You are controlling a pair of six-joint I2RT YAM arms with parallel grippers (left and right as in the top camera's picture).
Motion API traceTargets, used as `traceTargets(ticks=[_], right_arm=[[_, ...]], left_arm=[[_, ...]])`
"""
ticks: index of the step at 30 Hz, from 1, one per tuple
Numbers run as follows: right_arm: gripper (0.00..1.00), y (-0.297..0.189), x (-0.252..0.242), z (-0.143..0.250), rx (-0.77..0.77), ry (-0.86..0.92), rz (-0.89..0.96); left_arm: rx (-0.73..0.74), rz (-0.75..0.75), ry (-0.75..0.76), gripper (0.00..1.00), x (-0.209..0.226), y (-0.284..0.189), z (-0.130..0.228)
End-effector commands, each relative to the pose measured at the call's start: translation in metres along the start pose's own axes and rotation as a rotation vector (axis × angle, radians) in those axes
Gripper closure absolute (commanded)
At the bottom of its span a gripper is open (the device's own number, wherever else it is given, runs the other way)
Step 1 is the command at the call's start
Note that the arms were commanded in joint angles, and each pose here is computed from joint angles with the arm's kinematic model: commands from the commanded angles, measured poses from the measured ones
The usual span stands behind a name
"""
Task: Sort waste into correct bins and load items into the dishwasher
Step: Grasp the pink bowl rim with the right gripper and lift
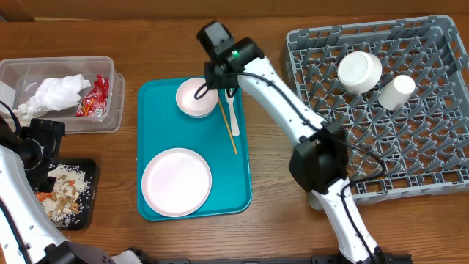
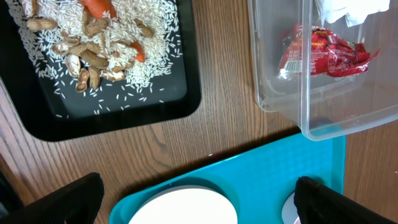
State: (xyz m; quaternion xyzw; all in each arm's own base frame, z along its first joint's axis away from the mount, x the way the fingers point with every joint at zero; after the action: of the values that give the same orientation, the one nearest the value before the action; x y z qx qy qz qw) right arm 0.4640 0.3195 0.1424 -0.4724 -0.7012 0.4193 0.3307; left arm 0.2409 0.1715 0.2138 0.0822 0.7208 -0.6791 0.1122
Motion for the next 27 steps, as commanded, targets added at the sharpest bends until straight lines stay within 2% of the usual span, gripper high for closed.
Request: traceTargets(ticks=[1, 4, 9, 20, 25, 27], right_arm=[[0.49, -0.042, 0.051, -0.015, -0.097, -0.166, -0.203], [0.49, -0.036, 0.083, -0.007, -0.114, -0.302, -0.268], [0.5, 0.001, 0.113, 0.022, -0.06, -0.364, -0.285], [0.51, 0.063, 0.111, 0.053, 0.012, -0.426, -0.152], [0.56, 0.071, 0.113, 0.056, 0.017, -0.429, -0.153], [0.65, 0.071, 0.115, 0.054, 0.004, -0.429, -0.157]], left_arm=[[-0.008, -0.001, 0.01, 0.0, -0.001, -0.001, -0.002], [-0.008, 0.0, 0.011, 0.0, -0.002, -0.001, -0.002], [-0.008, -0.001, 0.011, 0.0, -0.001, -0.001, -0.002], [-0.008, -0.001, 0.011, 0.0, -0.001, -0.001, -0.002], [-0.008, -0.001, 0.01, 0.0, -0.002, -0.001, -0.002], [-0.008, -0.001, 0.011, 0.0, -0.001, -0.001, -0.002]])
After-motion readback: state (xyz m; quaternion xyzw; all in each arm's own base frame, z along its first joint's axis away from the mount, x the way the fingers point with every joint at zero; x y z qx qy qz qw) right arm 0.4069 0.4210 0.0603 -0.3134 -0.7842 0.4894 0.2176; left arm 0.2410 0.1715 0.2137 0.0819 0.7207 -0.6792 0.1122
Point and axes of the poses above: each gripper's point midway between its finger pads, its own y axis out along the fingers, its own x axis along the line the jaws close on, z = x × y, the point moved 3 cm from there along -y, back along the fingers, and after that the axes turned 10 degrees about -y, right-handed, at the moved point
